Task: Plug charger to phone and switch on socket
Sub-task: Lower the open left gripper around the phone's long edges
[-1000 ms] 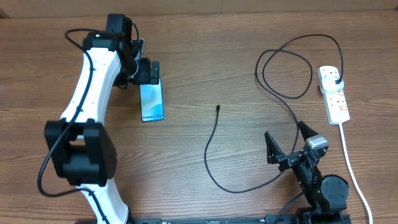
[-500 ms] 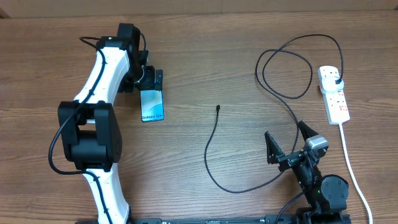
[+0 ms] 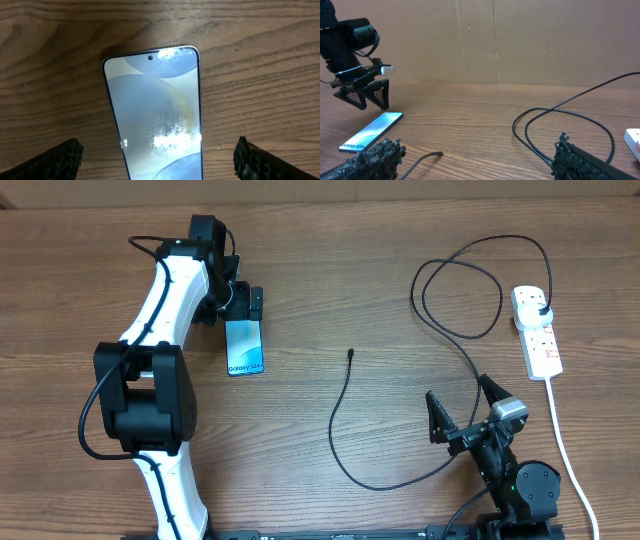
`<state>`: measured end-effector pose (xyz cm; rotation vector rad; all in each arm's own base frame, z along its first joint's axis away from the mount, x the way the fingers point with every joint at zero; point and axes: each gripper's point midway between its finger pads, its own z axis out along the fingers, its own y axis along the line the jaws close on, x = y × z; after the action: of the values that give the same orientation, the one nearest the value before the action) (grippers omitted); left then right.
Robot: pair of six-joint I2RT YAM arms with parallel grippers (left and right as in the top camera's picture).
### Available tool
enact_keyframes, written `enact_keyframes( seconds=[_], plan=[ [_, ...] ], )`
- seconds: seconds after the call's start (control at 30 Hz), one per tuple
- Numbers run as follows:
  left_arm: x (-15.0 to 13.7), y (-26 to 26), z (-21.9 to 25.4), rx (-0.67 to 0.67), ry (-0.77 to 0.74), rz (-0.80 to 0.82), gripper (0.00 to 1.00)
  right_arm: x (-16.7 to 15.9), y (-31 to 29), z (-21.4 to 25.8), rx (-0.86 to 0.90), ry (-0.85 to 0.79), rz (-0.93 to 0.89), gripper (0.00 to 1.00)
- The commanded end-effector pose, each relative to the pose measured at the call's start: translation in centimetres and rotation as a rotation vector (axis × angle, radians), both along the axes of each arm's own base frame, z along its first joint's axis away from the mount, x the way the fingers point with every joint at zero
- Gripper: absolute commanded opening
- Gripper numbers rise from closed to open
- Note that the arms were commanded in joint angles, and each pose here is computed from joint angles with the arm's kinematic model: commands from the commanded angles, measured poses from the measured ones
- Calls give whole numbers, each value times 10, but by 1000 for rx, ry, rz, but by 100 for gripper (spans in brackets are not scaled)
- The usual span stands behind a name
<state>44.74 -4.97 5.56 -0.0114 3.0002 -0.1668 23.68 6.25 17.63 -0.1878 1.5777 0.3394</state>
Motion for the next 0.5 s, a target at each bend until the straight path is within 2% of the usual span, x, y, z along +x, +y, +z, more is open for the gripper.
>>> enact_keyframes(
  seconds=[0.0,0.47],
  plan=[
    [1,-2,-10,7,11,-3,100,0,0,-2,7,-3,-2,100],
    [-9,-3,-51,9,111,-22,100,0,0,-2,7,-3,-2,100]
  ],
)
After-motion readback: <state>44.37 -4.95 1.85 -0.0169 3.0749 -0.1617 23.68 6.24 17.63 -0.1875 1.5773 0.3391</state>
